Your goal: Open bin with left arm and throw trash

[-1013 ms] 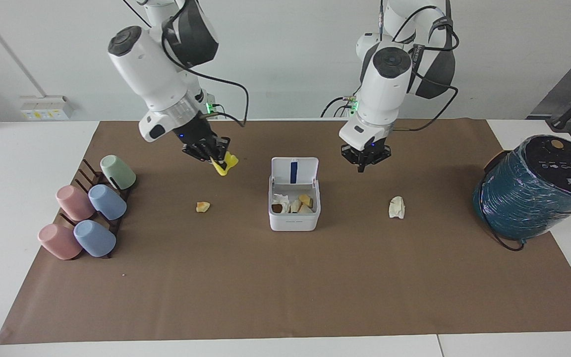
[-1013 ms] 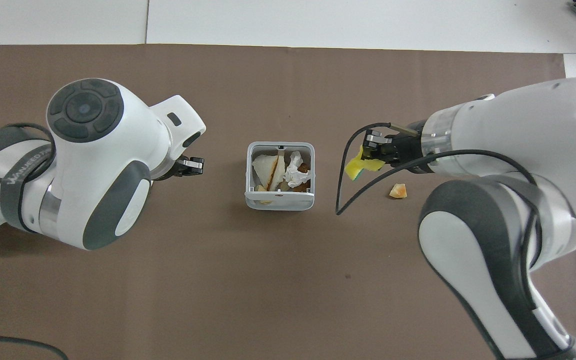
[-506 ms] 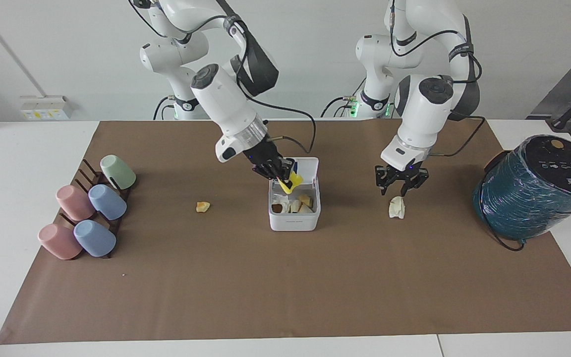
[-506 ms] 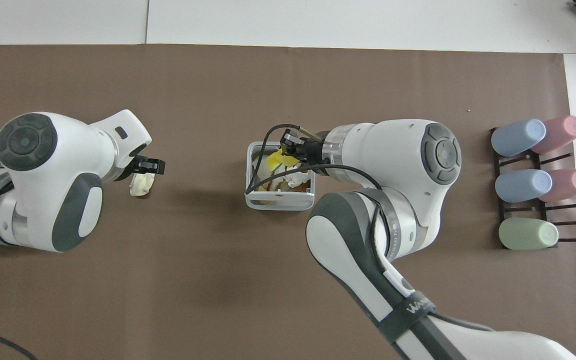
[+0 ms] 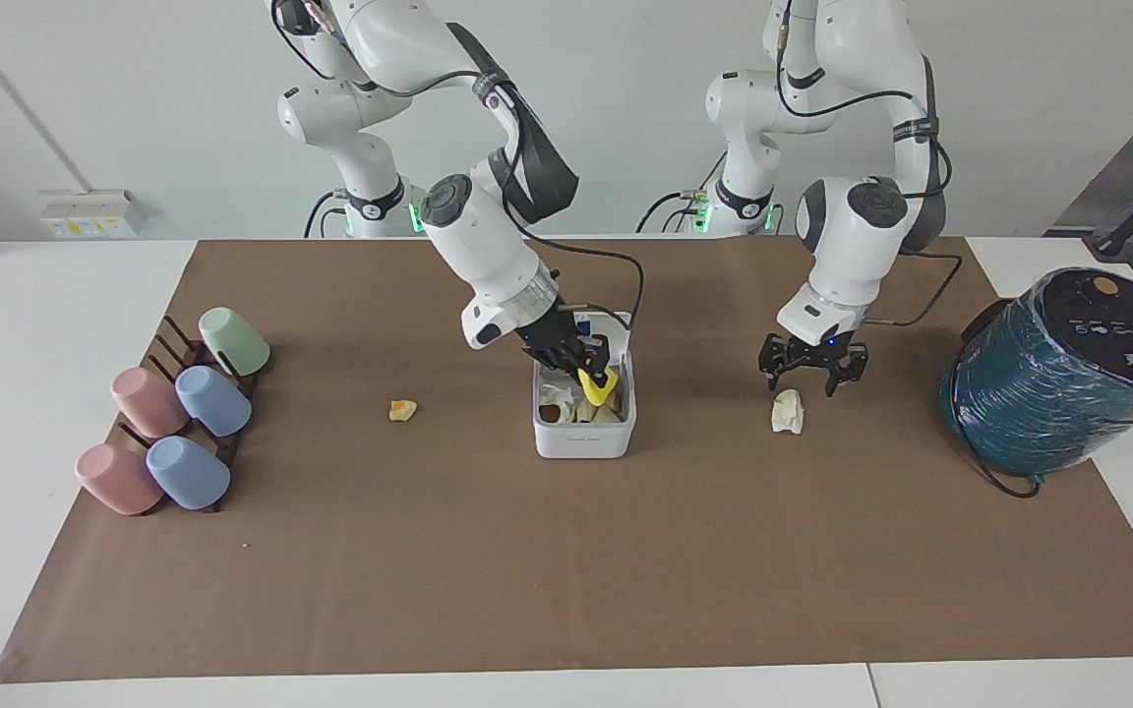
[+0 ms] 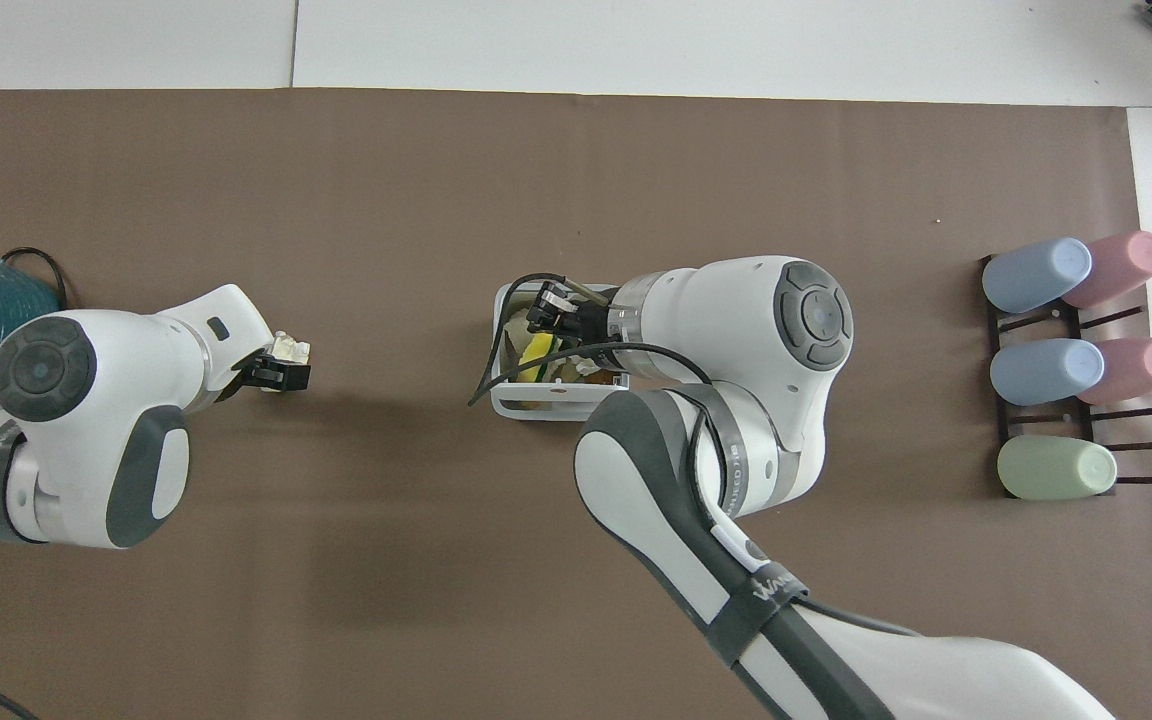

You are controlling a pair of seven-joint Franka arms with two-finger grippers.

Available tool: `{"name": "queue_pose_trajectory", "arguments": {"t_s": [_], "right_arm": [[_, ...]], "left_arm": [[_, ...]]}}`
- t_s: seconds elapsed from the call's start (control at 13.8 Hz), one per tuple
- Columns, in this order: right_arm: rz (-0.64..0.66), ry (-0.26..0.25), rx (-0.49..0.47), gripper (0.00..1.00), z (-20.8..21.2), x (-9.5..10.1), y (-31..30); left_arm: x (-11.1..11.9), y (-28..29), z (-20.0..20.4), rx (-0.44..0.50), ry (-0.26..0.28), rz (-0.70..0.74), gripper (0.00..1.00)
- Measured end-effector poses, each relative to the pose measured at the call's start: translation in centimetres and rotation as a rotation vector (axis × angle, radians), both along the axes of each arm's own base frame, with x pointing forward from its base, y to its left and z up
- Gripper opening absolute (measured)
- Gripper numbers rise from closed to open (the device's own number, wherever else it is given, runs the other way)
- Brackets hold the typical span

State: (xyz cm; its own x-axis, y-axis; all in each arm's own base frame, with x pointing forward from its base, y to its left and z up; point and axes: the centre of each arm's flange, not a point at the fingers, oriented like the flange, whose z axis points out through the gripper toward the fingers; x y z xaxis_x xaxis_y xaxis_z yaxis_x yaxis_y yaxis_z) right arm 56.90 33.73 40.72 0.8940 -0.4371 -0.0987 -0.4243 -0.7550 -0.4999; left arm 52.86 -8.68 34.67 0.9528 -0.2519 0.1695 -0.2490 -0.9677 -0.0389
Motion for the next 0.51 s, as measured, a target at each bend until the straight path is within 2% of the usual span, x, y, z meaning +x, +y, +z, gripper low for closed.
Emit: {"name": "queue_pose_trajectory", "arguments": {"t_s": [0.14,0.22,0.29,0.36,0.51], "right_arm": [[-0.001,-0.001,0.0,0.71,0.1,0.1,0.0],[-0.001,-0.002,0.001,0.81,0.1,0.1,0.0],[-0.001,-0.004,0.002,0.93,0.2,0.1,0.0],[-0.002,-0.009,0.005,1.0,0.5,0.2,0.0],[-0.016,-0.035,0.005,1.0,1.8,0.9,-1.1]], "left_arm": [[-0.2,-0.2,-1.5,-0.003,-0.012,-0.005,0.92],[-0.1,-0.3,-2.1,-0.005,-0.019,-0.006,0.81],[0.1,-0.3,-2.7,-0.005,-0.021,-0.007,0.81],[0.1,-0.4,-3.2,-0.006,-0.021,-0.008,0.77],[0.3,-0.4,-3.7,-0.007,-0.028,-0.008,0.51]]}}
